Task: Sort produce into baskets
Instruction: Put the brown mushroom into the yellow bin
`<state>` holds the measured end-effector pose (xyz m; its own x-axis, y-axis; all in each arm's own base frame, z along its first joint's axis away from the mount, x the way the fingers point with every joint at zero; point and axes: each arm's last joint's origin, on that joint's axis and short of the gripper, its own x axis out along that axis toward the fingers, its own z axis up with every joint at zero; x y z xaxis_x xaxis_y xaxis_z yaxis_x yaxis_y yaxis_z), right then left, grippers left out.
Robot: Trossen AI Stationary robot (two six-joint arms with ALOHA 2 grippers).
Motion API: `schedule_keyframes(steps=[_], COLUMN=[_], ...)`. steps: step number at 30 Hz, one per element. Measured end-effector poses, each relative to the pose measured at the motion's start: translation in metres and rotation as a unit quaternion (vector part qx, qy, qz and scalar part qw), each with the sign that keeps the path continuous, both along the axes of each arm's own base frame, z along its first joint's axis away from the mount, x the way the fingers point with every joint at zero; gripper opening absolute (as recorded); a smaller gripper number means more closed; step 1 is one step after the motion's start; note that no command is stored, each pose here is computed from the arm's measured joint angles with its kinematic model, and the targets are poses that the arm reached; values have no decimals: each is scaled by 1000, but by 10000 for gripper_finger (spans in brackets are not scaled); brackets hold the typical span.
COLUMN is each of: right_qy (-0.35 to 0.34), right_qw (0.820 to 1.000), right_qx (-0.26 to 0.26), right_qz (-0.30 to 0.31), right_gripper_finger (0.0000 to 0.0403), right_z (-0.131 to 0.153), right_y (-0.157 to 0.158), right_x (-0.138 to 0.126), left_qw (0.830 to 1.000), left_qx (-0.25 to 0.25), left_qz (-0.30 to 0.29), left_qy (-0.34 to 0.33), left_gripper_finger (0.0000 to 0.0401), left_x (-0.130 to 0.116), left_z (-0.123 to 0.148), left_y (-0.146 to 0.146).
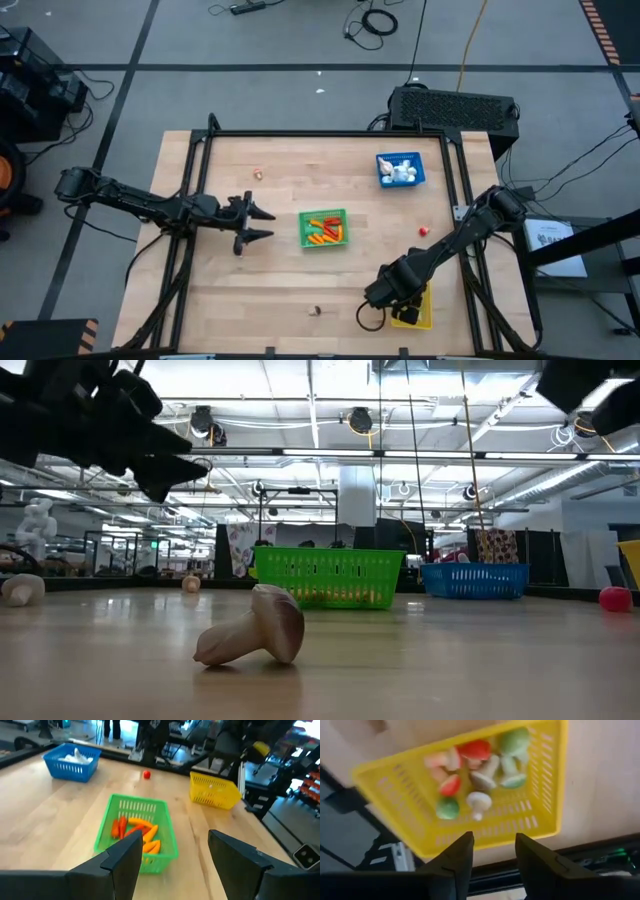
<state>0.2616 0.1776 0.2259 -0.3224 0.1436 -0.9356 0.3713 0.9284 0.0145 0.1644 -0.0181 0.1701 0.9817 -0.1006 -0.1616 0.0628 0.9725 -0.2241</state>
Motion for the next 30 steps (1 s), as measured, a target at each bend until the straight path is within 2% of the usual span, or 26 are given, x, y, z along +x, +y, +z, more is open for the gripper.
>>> schedule_keyframes(steps=[5,9,13,17,19,22,30], right_qy=[-56,-157,-286,-399,-437,-478,-513], right_qw=[998,987,957,909,885,858,828], right_qx=[16,23,-1,-57,-90,-126,-132], right_qz=[2,-1,41,106,128,139,182], right_gripper_finger=[143,143,143,143,143,143,143], right_z=[19,44,67,78,81,81,71], right_y=[6,14,20,23,24,25,30], right_x=[11,28,43,57,62,71,78], left_qw=[999,996,986,977,968,942,888], left_qx=[-19,-35,-39,-21,2,48,96], left_qz=[-1,-35,-65,-86,-83,-59,-23], left_qy=[34,79,146,195,237,326,450], left_gripper_finger=[233,233,233,233,233,233,233], left_x=[-1,-4,-5,0,0,-4,-7], left_z=[-6,-14,-13,7,19,27,-1], left_y=[-1,-6,-19,-35,-43,-51,-63])
